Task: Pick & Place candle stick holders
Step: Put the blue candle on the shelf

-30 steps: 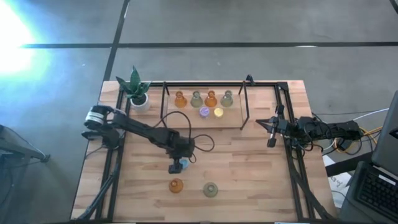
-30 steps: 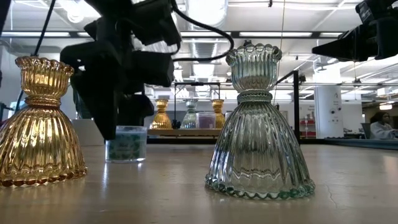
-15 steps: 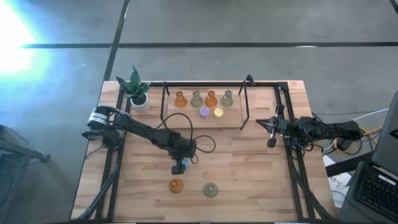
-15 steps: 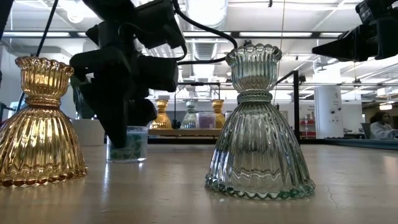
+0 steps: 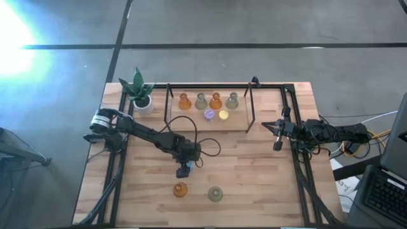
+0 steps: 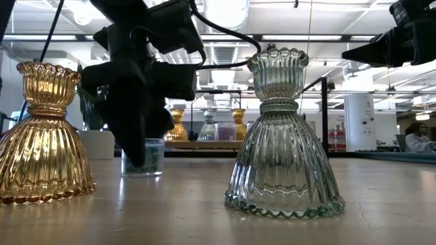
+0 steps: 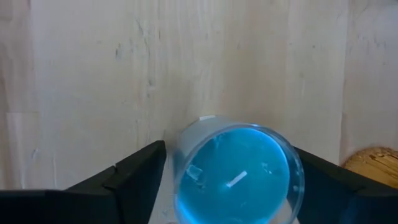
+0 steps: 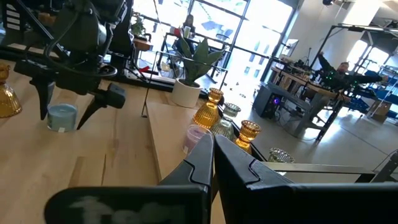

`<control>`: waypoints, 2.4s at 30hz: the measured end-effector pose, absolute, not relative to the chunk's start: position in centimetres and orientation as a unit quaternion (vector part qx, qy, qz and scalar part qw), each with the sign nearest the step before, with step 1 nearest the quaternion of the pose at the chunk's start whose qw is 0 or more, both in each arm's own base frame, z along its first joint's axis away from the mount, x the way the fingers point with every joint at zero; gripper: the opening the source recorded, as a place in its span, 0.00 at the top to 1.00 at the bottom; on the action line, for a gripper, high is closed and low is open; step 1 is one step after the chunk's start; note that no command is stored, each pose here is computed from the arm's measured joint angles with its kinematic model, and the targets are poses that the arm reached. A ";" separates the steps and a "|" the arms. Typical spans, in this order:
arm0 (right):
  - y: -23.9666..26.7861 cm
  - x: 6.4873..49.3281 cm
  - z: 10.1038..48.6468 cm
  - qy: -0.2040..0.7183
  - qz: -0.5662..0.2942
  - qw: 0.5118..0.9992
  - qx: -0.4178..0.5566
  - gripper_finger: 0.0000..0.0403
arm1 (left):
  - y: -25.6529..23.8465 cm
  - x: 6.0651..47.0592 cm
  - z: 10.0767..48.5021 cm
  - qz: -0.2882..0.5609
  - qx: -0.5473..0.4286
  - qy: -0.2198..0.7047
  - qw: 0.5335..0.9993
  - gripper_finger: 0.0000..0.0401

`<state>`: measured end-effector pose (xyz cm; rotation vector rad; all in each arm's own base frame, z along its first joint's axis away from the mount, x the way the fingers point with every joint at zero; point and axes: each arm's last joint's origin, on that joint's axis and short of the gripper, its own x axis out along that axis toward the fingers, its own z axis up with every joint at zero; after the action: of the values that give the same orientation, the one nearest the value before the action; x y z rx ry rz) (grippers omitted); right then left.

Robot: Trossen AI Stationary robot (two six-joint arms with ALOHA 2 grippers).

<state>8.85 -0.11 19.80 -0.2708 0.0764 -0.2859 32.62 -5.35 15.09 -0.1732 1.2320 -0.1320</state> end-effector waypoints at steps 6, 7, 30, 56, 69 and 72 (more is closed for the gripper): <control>-0.1 8.9 19.8 0.038 -0.142 0.980 -0.135 0.98 | -5.3 32.6 15.1 -0.056 -0.077 0.576 0.812 0.36; -0.1 8.9 19.8 0.038 -0.142 0.980 -0.135 0.98 | -5.3 32.7 15.1 -0.054 -0.077 0.575 0.813 0.37; -0.1 8.8 19.8 0.038 -0.142 0.980 -0.134 0.98 | 0.2 34.7 22.2 0.014 -0.111 0.576 0.810 0.39; -0.1 8.8 19.8 0.038 -0.142 0.980 -0.134 0.98 | 12.9 33.8 24.7 0.234 -0.224 0.480 0.815 0.39; -0.1 8.8 19.8 0.038 -0.142 0.980 -0.134 0.98 | 13.6 34.5 22.5 0.261 -0.211 0.503 0.797 0.39; -0.1 8.8 19.8 0.038 -0.142 0.980 -0.134 0.98 | 13.8 34.5 22.5 0.266 -0.211 0.501 0.796 0.39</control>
<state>8.85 -0.11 19.80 -0.2706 0.0760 -0.2866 34.47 13.80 22.51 -0.4528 1.0762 0.5723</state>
